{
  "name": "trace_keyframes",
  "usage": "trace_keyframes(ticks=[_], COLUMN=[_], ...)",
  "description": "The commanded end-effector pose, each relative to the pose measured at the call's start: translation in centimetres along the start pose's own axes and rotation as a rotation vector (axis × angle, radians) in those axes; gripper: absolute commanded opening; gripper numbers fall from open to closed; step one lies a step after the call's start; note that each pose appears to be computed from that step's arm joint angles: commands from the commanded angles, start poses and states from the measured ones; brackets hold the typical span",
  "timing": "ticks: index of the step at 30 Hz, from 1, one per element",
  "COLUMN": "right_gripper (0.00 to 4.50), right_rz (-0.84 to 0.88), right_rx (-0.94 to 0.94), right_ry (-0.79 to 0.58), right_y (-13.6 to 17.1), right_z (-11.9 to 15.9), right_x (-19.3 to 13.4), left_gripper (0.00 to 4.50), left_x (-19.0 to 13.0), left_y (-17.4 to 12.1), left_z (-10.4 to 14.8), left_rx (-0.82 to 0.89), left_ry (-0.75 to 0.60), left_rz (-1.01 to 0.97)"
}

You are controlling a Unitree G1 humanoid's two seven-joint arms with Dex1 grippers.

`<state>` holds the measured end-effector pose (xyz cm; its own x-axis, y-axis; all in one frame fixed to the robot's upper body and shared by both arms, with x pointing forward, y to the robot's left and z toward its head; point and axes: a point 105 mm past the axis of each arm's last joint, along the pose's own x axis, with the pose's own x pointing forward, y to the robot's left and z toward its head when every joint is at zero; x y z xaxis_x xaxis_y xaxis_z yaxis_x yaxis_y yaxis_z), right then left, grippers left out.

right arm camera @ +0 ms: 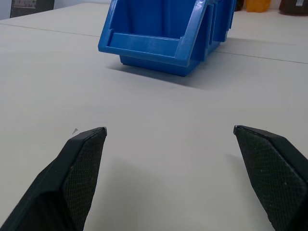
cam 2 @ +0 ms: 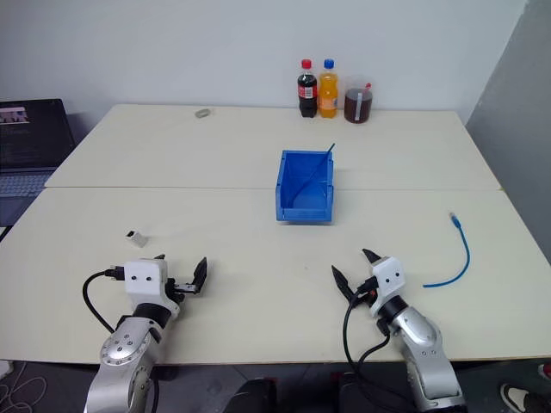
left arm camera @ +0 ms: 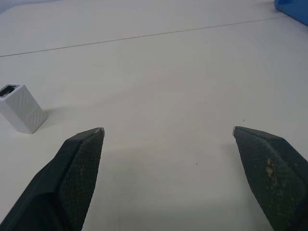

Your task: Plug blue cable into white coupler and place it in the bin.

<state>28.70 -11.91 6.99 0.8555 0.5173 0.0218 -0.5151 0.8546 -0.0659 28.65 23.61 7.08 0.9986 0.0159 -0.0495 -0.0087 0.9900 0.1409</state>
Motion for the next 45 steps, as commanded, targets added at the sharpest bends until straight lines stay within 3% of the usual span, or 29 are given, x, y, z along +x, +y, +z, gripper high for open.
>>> trace_keyframes(ticks=[1,26,32,38,41,45], right_gripper=[4.49,4.49,4.49,4.49,4.49,4.49], right_rz=[0.008,0.020,-0.009,-0.045,-0.120,-0.249], right_rx=[-0.018,-0.002,-0.013,-0.027,-0.065,-0.115], right_ry=[-0.023,-0.020,-0.033,-0.080,-0.091,-0.045], right_y=[0.0,0.0,-0.7,-1.7,-3.8,-7.3], right_z=[0.6,0.7,1.2,3.0,4.7,5.4], right_x=[0.0,0.2,-0.1,-1.1,-3.0,-4.8], left_gripper=[4.50,4.50,4.50,4.50,4.50,4.50], left_x=[-0.1,-1.2,-1.5,-1.3,-1.1,-0.9], left_y=[-0.1,-1.7,-3.4,-7.0,-10.3,-12.0], left_z=[1.5,2.3,2.7,4.7,7.6,9.0], left_rx=[0.008,-0.032,-0.086,-0.099,-0.036,0.002], left_ry=[-0.065,-0.110,-0.115,-0.123,-0.155,-0.145], left_rz=[-0.010,-0.166,-0.321,-0.573,-0.822,-0.991])
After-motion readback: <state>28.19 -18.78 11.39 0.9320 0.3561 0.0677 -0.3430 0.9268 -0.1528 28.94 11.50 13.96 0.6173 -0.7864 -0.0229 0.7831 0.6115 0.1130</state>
